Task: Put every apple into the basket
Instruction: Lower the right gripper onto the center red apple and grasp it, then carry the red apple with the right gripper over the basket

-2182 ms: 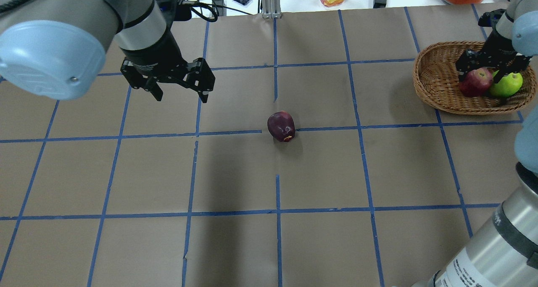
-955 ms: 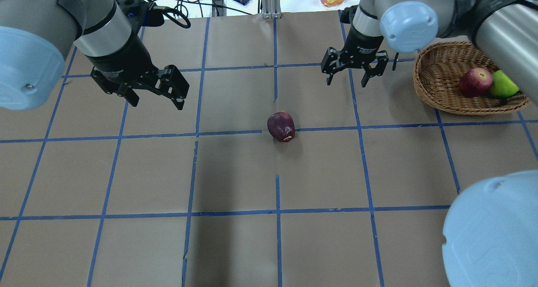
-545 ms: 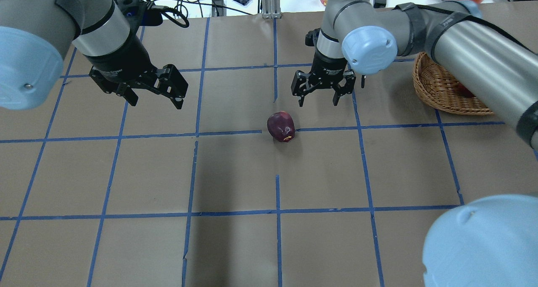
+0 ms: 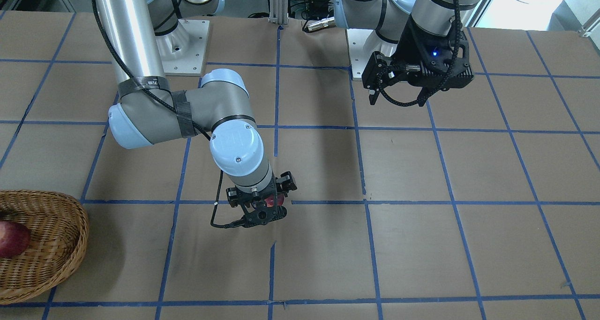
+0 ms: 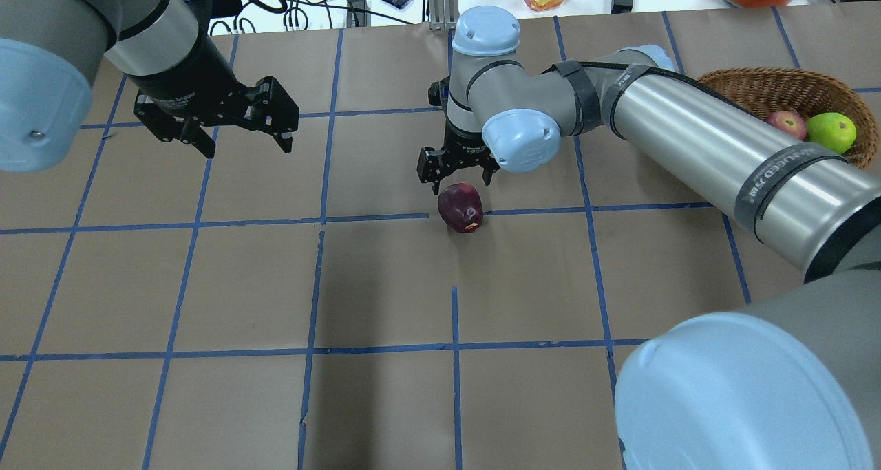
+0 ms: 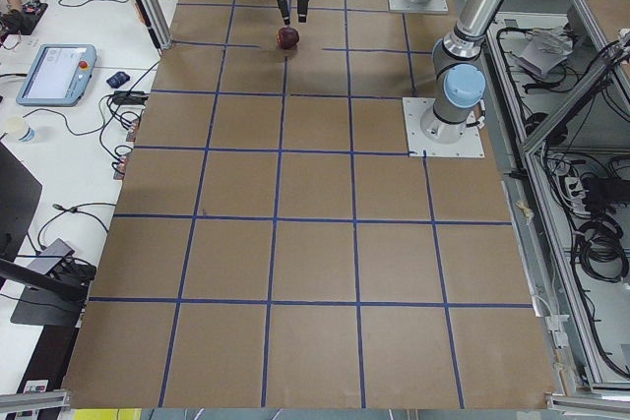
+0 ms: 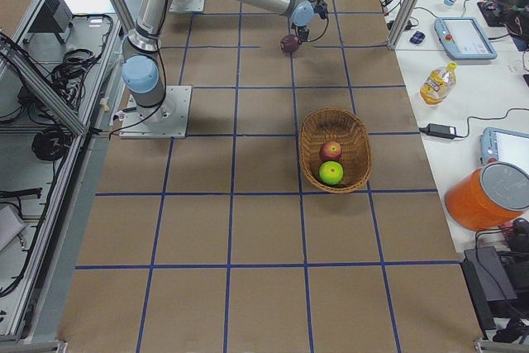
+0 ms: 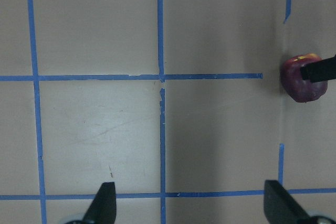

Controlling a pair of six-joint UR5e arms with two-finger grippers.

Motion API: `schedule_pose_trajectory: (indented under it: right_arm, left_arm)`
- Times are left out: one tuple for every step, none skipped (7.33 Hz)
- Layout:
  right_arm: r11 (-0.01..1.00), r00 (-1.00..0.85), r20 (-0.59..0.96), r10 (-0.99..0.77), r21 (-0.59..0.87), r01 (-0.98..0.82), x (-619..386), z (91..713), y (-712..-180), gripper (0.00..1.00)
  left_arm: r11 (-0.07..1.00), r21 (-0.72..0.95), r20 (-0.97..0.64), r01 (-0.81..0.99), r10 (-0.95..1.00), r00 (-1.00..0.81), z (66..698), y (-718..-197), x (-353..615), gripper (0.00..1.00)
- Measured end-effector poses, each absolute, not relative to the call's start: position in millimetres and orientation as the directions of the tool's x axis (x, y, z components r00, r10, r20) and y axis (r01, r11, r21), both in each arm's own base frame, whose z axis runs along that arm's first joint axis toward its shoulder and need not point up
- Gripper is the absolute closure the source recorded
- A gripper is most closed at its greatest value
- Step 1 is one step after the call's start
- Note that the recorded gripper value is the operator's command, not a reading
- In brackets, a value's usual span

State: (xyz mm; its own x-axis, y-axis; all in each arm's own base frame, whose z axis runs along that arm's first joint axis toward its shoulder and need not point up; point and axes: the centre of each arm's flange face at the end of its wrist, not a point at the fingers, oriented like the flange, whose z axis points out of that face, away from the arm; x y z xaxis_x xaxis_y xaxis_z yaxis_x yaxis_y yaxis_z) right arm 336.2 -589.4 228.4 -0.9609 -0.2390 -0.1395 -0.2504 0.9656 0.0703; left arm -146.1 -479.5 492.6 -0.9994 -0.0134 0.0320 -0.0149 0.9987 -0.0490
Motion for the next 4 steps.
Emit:
schedule_pose_trajectory:
  right_arm:
    - [0.965, -0.961, -0.137, -0.239, 0.079, -0.251, 337, 221, -588, 0.0]
    - [0.964, -0.963, -0.131, -0.237, 0.09, -0.25, 335, 215, -585, 0.0]
    - [0.964, -0.964, -0.126, -0.234, 0.098, -0.246, 335, 211, -583, 0.0]
    - [0.964, -0.965, -0.124, -0.23, 0.108, -0.243, 334, 206, -581, 0.0]
  left_arm:
    - [0.999, -0.05, 0.031, -0.01, -0.009, -0.999, 493, -479, -146, 0.0]
    - [0.999, -0.05, 0.03, -0.003, -0.002, -1.0, 493, -479, -146, 0.0]
    - [0.999, -0.049, 0.031, 0.0, 0.002, -1.0, 492, -479, -146, 0.0]
    - [0.999, -0.049, 0.031, 0.002, 0.003, -1.0, 492, -479, -146, 0.0]
